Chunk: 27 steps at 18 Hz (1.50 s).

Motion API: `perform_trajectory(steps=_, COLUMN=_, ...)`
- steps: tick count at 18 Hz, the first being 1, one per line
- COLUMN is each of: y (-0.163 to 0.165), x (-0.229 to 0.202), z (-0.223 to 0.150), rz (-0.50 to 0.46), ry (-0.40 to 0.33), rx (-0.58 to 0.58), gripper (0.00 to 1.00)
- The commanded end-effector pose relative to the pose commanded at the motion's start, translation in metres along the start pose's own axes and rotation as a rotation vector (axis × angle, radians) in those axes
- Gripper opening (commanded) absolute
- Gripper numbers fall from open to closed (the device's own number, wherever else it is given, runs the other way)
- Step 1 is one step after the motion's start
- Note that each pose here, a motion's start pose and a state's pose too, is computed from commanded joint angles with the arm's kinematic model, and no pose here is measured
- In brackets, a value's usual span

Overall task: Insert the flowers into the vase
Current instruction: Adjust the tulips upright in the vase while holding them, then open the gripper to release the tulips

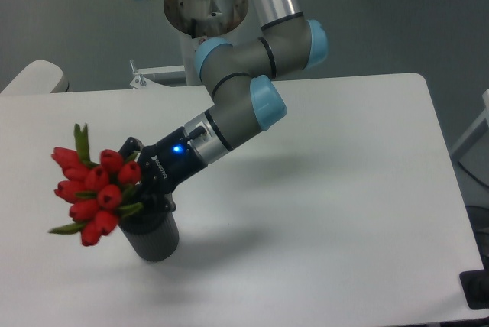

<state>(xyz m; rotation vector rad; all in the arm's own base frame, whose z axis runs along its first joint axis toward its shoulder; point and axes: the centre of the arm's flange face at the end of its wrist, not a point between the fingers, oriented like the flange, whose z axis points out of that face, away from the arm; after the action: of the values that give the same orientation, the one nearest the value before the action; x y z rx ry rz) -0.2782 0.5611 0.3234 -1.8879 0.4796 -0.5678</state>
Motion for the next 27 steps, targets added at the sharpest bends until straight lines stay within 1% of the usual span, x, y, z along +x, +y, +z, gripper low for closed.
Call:
perform_trajectory(steps=1, y=-0.001, x=0.0, z=-0.001, rz=-0.002, ry=-0.002, rx=0.0, gripper=0.77)
perform_trajectory(steps=2, y=-0.001, x=-0.001, z=-0.003, rz=-0.006, ry=-0.005, rx=0.0, gripper=0.92)
perform_trajectory(steps=3, y=0.0, x=-0.002, z=-0.004, rz=-0.01, ry=-0.006, rx=0.001, gripper=1.0)
perform_trajectory(steps=14, y=0.005, x=-0.004, z=-0.004, rz=-0.004, ry=-0.01, rx=-0.008, gripper=1.0)
perform_trajectory(steps=17, y=0.008, x=-0.01, z=-0.015, rz=0.007, ry=-0.031, rx=-0.009, gripper=1.0)
perform_trajectory(steps=19, y=0.016, x=-0.01, z=-0.023, rz=0.023, ry=-0.044, rx=-0.009, gripper=1.0)
perform_trajectory(steps=27, y=0.029, x=-0.007, z=-0.029, rz=0.036, ry=-0.052, rx=-0.016, gripper=1.0)
